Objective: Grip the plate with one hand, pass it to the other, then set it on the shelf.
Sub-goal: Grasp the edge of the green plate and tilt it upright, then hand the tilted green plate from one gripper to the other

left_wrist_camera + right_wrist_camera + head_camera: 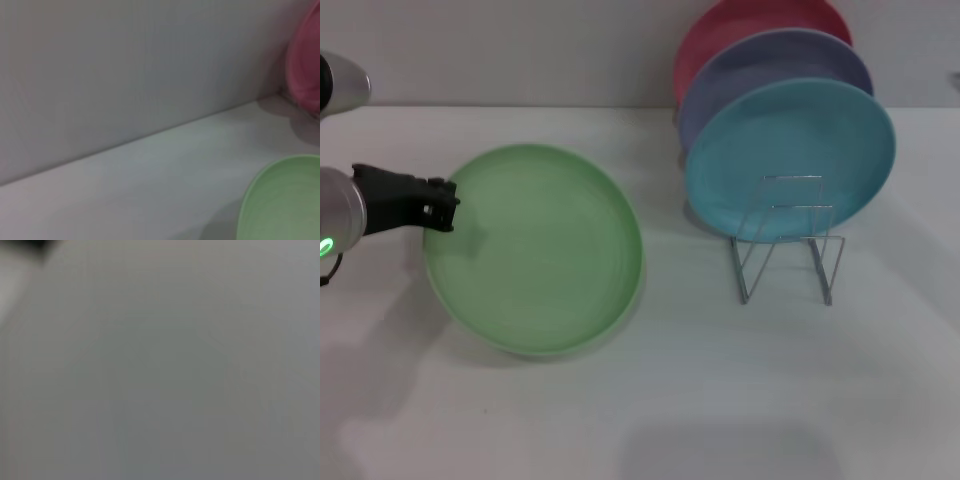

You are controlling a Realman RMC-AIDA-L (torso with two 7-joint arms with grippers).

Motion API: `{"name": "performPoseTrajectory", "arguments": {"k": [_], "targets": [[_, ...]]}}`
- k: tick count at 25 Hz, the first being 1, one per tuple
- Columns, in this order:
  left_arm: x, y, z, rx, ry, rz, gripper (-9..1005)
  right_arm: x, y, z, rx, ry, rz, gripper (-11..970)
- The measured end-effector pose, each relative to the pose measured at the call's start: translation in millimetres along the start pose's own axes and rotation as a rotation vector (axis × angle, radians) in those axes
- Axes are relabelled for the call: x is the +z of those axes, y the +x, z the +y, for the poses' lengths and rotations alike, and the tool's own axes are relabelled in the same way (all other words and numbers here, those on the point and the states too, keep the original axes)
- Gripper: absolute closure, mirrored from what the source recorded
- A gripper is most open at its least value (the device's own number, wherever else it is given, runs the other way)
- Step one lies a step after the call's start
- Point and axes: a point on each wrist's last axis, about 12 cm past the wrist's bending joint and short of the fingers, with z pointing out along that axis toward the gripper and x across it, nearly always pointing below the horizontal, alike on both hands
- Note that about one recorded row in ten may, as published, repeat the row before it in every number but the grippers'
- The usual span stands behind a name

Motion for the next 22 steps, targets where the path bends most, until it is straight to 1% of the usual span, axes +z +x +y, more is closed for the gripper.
{"name": "performPoseTrajectory", "arguments": {"k": [1, 3, 4, 5, 8, 9, 11, 12, 13, 15, 17, 18, 22], "targets": [[-1, -2, -0.2, 0.003, -0.001, -0.007, 958, 20, 0, 6.0, 0.008, -0.009, 0.103, 141], [-3, -4, -0.4, 0.010, -0.003, -0.021, 957, 52, 1, 18.8, -0.011, -0.005, 0.278, 141], [-4, -5, -0.4, 0.014, -0.004, -0.029, 956, 75, 0, 25.4, -0.033, 0.025, 0.390, 141], [-4, -5, -0.5, 0.017, -0.005, -0.035, 956, 75, 0, 25.4, -0.033, 0.025, 0.390, 141], [-5, -6, -0.7, 0.022, -0.007, -0.044, 954, 106, -8, 28.2, -0.067, 0.064, 0.508, 141], [-5, -6, -0.8, 0.023, -0.008, -0.046, 953, 117, -8, 30.7, -0.052, 0.067, 0.556, 141], [-6, -7, -0.6, 0.025, -0.010, -0.053, 952, 133, -1, 34.4, -0.030, 0.077, 0.698, 141], [-6, -8, -0.6, 0.026, -0.010, -0.057, 951, 144, 10, 35.4, 0.009, 0.099, 0.854, 141], [-5, -9, -0.9, 0.028, -0.009, -0.059, 950, 144, 10, 35.4, 0.009, 0.099, 0.854, 141], [-5, -10, -1.4, 0.031, -0.008, -0.063, 949, 149, 25, 36.0, 0.043, 0.114, 1.011, 141], [-5, -12, -1.9, 0.033, -0.007, -0.068, 948, 152, 40, 42.8, 0.062, 0.082, 1.152, 142], [-5, -12, -1.9, 0.033, -0.007, -0.068, 947, 152, 40, 42.8, 0.062, 0.082, 1.152, 142], [-5, -13, -4.4, 0.034, 0.002, -0.077, 945, 150, 47, 49.0, 0.033, 0.023, 1.187, 142]]}}
